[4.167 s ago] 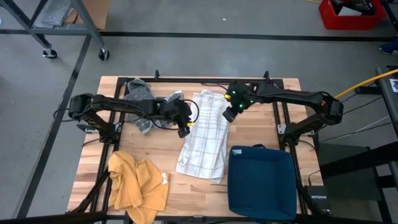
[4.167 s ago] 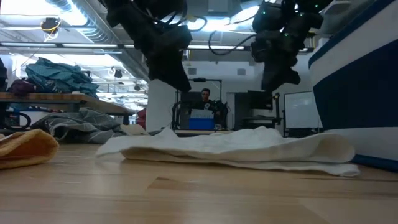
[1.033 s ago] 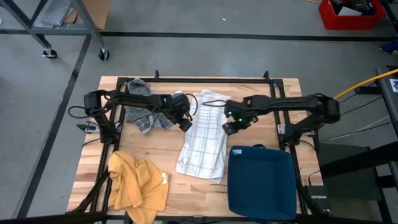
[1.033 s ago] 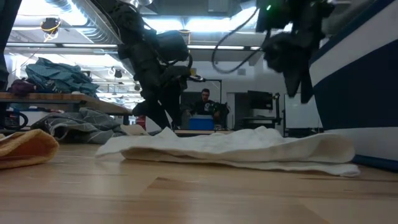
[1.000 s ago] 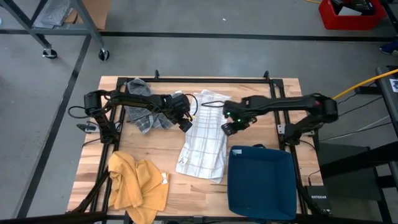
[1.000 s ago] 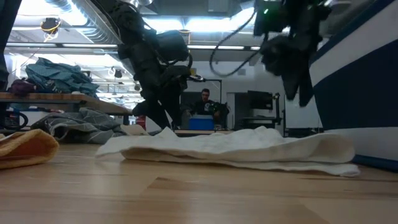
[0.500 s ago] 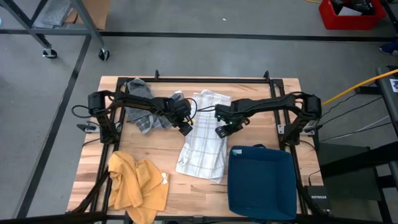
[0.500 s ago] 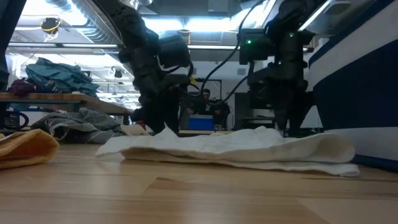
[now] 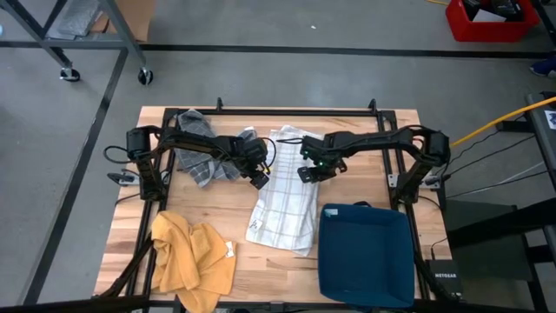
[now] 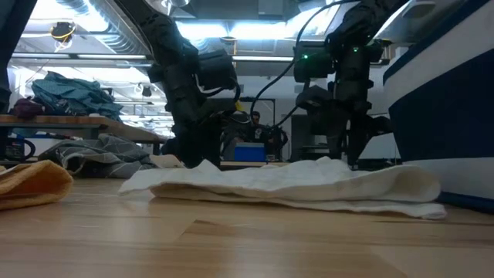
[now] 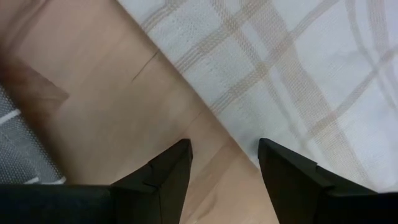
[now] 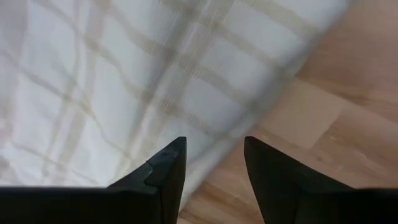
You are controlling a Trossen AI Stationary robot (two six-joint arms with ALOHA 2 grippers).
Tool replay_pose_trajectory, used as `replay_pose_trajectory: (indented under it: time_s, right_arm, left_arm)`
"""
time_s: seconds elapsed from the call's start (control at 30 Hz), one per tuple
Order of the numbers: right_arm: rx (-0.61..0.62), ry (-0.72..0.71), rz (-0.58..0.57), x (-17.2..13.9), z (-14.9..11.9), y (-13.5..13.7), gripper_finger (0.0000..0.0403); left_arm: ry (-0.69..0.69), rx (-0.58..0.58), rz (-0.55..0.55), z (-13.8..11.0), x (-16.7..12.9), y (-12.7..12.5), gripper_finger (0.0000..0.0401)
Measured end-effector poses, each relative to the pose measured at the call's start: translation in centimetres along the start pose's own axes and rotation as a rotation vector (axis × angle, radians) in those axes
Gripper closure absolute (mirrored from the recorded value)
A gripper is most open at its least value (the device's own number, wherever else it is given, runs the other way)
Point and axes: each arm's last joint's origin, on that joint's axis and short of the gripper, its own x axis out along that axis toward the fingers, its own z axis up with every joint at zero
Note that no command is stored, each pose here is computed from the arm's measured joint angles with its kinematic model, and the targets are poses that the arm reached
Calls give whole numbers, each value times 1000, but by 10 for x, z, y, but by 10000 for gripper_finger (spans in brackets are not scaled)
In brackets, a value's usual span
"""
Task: Fold towel
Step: Fold the white kitchen towel
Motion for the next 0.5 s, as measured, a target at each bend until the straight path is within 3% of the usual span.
replay_pose_trajectory:
  time_s: [0.3, 0.5]
  right_arm:
    - [82, -17, -44, 8, -2, -9, 237]
    - [203, -7, 97, 33, -6, -22, 237]
  left_arm:
    - [-2, 22, -2, 1, 0, 1, 219]
    - [-3, 47, -2, 1, 1, 1, 219]
